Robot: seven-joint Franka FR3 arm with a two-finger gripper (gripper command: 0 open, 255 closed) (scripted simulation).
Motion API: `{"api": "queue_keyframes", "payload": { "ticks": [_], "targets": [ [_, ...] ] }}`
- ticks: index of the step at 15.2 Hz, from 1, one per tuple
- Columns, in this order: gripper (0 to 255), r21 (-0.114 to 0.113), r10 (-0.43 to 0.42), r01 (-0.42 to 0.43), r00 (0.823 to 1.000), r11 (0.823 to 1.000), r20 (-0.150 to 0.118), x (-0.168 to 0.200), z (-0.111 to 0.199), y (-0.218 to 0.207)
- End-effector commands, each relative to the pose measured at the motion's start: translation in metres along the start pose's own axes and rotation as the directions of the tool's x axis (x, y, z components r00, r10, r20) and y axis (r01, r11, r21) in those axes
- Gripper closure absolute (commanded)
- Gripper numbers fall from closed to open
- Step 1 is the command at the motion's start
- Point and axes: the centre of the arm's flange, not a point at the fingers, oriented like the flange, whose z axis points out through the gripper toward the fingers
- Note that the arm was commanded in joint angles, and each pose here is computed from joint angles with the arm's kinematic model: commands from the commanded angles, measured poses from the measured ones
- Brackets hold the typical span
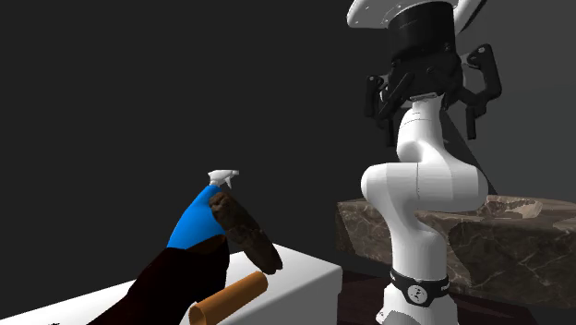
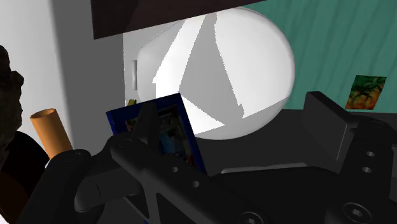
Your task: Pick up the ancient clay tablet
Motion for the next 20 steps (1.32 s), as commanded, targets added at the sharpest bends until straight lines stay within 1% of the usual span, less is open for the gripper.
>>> {"api": "queue_keyframes", "payload": {
  "ticks": [1, 3, 5, 7, 10, 12, 15, 17, 20],
  "targets": [
    [0, 0.0, 0.0, 0.0, 1.0, 1.0, 0.0, 0.0, 0.0, 0.0],
    [0, 0.027, -0.055, 0.055, 0.998, 0.998, 0.01, -0.003, -0.002, 0.03],
    [0, 0.055, -0.11, 0.109, 0.994, 0.992, 0.019, -0.005, -0.003, 0.06],
    [0, 0.084, -0.165, 0.163, 0.986, 0.983, 0.026, -0.005, -0.003, 0.09],
    [0, 0.127, -0.247, 0.241, 0.968, 0.962, 0.034, -0.002, -0.001, 0.136],
    [0, 0.156, -0.301, 0.292, 0.953, 0.944, 0.038, 0.002, 0.001, 0.165],
    [0, 0.199, -0.38, 0.366, 0.924, 0.909, 0.039, 0.011, 0.005, 0.21],
    [0, 0.228, -0.431, 0.412, 0.901, 0.882, 0.039, 0.019, 0.01, 0.238],
    [0, 0.27, -0.506, 0.479, 0.862, 0.835, 0.034, 0.034, 0.018, 0.28]
  ]
}}
